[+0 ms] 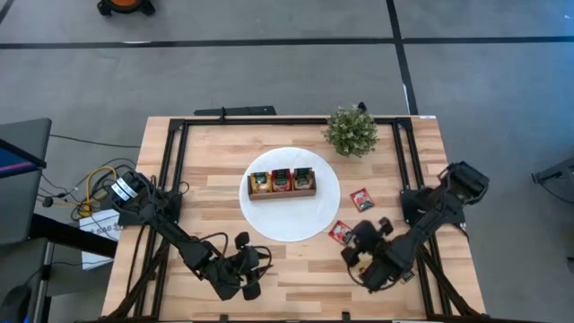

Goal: Pick & Place Tea
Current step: Put the red tea bag into the middle section of the wooden organizer

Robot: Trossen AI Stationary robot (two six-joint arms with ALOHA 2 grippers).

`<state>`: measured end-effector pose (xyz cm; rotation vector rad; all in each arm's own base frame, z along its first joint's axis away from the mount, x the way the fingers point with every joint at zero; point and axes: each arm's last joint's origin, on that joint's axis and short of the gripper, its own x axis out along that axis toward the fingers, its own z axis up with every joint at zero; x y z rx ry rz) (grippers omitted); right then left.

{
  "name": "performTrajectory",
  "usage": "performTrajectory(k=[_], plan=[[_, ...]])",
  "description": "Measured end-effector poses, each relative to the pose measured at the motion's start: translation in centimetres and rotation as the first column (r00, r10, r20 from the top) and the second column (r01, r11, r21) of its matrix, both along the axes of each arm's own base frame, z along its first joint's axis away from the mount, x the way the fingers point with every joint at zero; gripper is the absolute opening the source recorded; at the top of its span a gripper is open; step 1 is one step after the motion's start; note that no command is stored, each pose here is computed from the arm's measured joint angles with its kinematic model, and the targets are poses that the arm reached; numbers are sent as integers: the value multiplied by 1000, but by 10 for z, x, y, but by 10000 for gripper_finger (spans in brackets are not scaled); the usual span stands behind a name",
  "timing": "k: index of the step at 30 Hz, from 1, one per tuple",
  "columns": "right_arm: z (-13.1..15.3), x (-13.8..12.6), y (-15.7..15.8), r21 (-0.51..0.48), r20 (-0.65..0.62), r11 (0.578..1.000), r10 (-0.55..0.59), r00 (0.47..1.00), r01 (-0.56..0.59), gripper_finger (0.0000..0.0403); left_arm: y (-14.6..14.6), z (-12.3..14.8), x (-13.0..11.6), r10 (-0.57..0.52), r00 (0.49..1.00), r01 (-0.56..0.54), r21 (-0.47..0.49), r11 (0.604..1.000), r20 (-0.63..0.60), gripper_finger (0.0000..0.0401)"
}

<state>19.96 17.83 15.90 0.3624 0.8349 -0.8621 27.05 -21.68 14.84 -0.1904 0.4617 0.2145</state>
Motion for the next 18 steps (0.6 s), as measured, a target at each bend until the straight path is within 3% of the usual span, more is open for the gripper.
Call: performTrajectory(k=[2, 5, 8, 13, 15, 18], plan=[[-9, 0, -6, -14, -59, 997, -79, 995, 78, 1, 0, 1, 2, 0, 1000, 0, -4, 1000, 12, 116], [-24, 13, -11, 10, -120, 995, -94, 988, 96, 1, 2, 2, 3, 8, 1000, -8, -6, 1000, 17, 106], [-40, 33, -15, 37, -159, 999, -18, 987, 25, 1, 3, 2, 3, 40, 999, -41, 13, 999, 35, 87], [-46, 71, -13, 104, -103, 982, 171, 980, -160, 1, 3, 3, 3, 55, 997, -56, 16, 998, 46, 46], [-43, 86, -6, 148, -56, 951, 283, 958, -272, 0, 3, 3, 3, 53, 997, -54, 12, 998, 54, 31], [-39, 107, 13, 217, 55, 838, 502, 863, -501, 0, 2, 4, 4, 50, 997, -51, 18, 999, 64, 14]])
